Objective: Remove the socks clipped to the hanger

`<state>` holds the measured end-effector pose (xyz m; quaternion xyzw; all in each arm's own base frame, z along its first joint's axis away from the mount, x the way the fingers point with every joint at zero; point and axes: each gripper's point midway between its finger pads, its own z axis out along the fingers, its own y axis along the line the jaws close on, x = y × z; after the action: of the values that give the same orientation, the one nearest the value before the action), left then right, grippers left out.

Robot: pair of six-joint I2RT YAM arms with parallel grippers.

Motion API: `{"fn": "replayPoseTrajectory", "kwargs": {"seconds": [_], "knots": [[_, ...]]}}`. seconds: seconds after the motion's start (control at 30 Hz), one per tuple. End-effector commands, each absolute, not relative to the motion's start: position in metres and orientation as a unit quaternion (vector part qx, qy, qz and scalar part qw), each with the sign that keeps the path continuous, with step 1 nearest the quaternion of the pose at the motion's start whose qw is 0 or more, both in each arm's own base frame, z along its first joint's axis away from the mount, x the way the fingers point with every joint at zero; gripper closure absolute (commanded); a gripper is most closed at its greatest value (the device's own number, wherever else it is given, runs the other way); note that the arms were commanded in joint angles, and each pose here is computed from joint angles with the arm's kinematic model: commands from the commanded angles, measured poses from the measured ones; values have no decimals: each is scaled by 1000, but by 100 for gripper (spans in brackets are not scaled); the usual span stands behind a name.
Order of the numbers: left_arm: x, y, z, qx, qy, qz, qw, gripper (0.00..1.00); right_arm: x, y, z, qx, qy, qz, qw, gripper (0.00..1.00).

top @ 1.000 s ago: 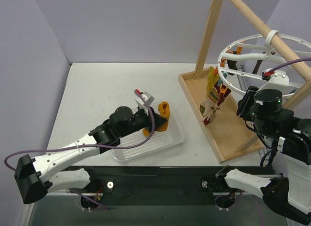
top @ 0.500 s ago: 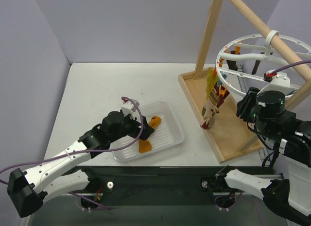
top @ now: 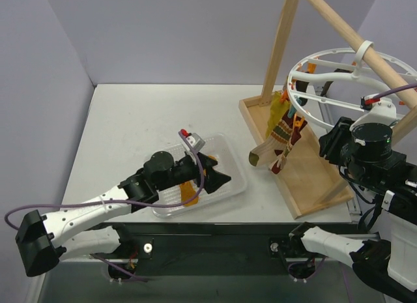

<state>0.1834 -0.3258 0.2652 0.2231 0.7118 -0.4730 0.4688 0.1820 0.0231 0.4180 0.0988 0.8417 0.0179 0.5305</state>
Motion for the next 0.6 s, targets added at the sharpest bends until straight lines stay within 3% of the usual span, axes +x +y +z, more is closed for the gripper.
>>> {"fn": "replayPoseTrajectory", "kwargs": {"seconds": [0.0,0.37,0.57], "knots": [[162,-368,345,269,581,-526,560,3,173,25,413,89,856,24,510,100],[163,-460,368,324,504,-540,591,3,165,23,414,89,854,35,512,100],[168,-501,360,323,507,-536,592,3,163,21,412,94,853,37,512,100]]}}
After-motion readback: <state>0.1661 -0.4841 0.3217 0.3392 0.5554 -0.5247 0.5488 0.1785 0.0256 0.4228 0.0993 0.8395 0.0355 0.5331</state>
